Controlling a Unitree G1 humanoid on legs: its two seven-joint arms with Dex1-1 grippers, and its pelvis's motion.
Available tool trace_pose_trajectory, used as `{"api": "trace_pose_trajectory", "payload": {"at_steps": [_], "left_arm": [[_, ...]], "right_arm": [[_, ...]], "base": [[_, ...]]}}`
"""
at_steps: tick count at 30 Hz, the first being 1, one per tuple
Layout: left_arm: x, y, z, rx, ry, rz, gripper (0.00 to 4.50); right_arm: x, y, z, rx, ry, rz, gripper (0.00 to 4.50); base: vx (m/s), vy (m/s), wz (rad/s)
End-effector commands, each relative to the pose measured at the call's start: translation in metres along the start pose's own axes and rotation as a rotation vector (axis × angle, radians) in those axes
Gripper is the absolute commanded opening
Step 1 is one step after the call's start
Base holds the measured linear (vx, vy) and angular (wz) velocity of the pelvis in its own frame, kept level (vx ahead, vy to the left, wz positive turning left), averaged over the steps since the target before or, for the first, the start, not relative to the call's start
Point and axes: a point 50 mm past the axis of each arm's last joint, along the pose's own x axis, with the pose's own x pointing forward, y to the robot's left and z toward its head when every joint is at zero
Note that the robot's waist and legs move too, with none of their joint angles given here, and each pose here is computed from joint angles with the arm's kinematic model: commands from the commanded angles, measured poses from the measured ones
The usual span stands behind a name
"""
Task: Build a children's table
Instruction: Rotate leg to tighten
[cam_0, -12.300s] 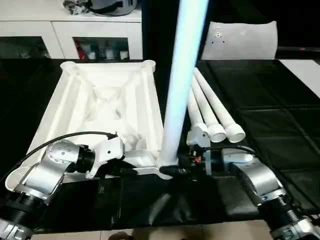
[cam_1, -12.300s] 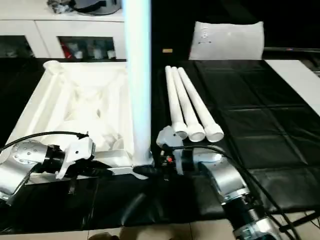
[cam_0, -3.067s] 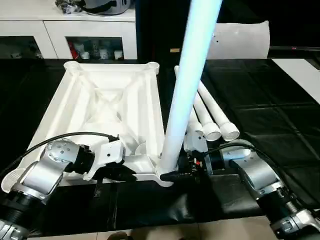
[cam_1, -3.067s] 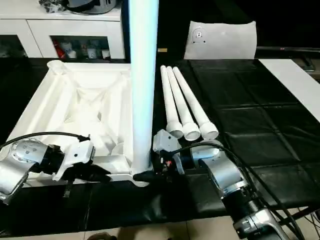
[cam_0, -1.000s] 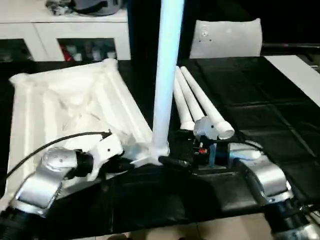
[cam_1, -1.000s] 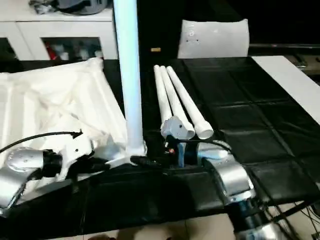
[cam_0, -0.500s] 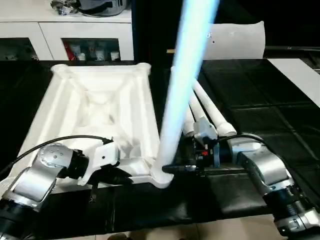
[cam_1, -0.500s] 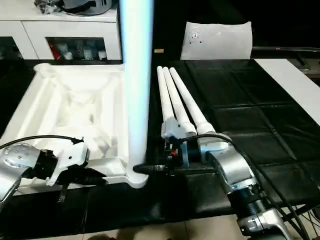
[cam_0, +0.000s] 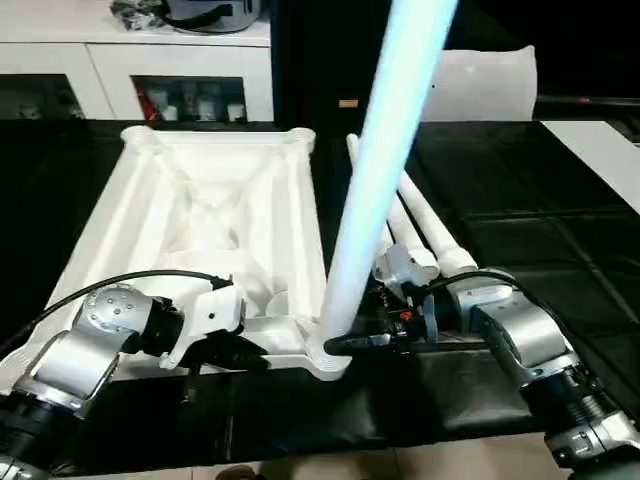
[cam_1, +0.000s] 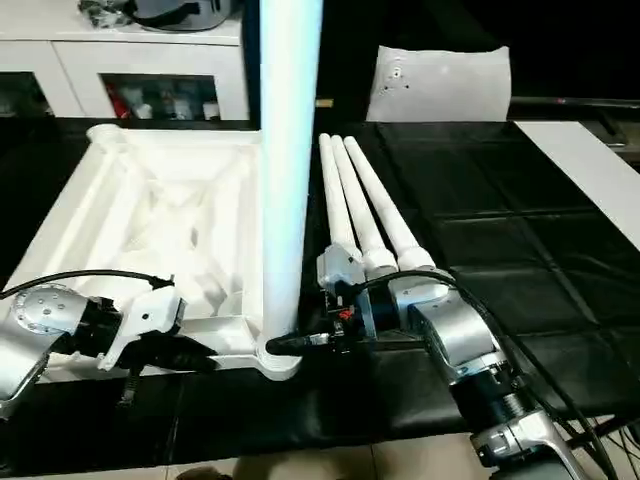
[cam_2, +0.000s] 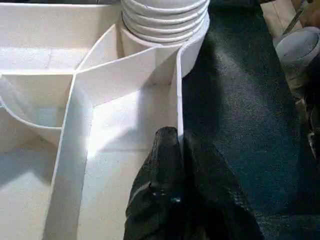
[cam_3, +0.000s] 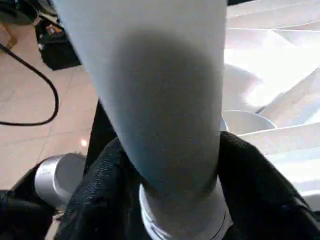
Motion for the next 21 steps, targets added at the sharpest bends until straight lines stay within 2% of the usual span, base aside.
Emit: {"api": "trace_pose_trajectory", "payload": {"at_steps": [1, 11, 14, 16, 18, 20, 21], "left_arm": [[0.008, 0.0, 0.002, 0.02, -0.002, -0.024, 0.0], [0.009, 0.004, 0.002, -0.008, -0.033, 0.041, 0.0], [0.011, 0.007, 0.004, -0.075, -0.07, 0.147, 0.0], [0.012, 0.009, 0.006, -0.107, -0.097, 0.196, 0.0], [0.013, 0.011, 0.012, -0.17, -0.155, 0.29, 0.0], [0.014, 0.012, 0.014, -0.184, -0.168, 0.319, 0.0], [0.015, 0.013, 0.016, -0.226, -0.176, 0.402, 0.0]], "right_arm": [[0.001, 0.0, 0.0, -0.012, 0.03, 0.028, 2.13], [0.008, 0.004, -0.003, -0.017, 0.024, 0.041, 1.97], [0.014, 0.013, -0.005, 0.025, -0.048, 0.018, 1.96], [0.017, 0.014, -0.006, 0.048, -0.082, -0.025, 1.96], [0.025, 0.011, -0.008, 0.102, -0.125, -0.153, 1.96], [0.029, 0.008, -0.009, 0.114, -0.134, -0.201, 1.96], [0.042, 0.001, -0.008, 0.147, -0.155, -0.328, 1.96]], "base": [[0.0, 0.0, 0.0], [0.0, 0.0, 0.0], [0.0, 0.0, 0.0], [0.0, 0.0, 0.0], [0.0, 0.0, 0.0], [0.0, 0.0, 0.0], [0.0, 0.0, 0.0]]}}
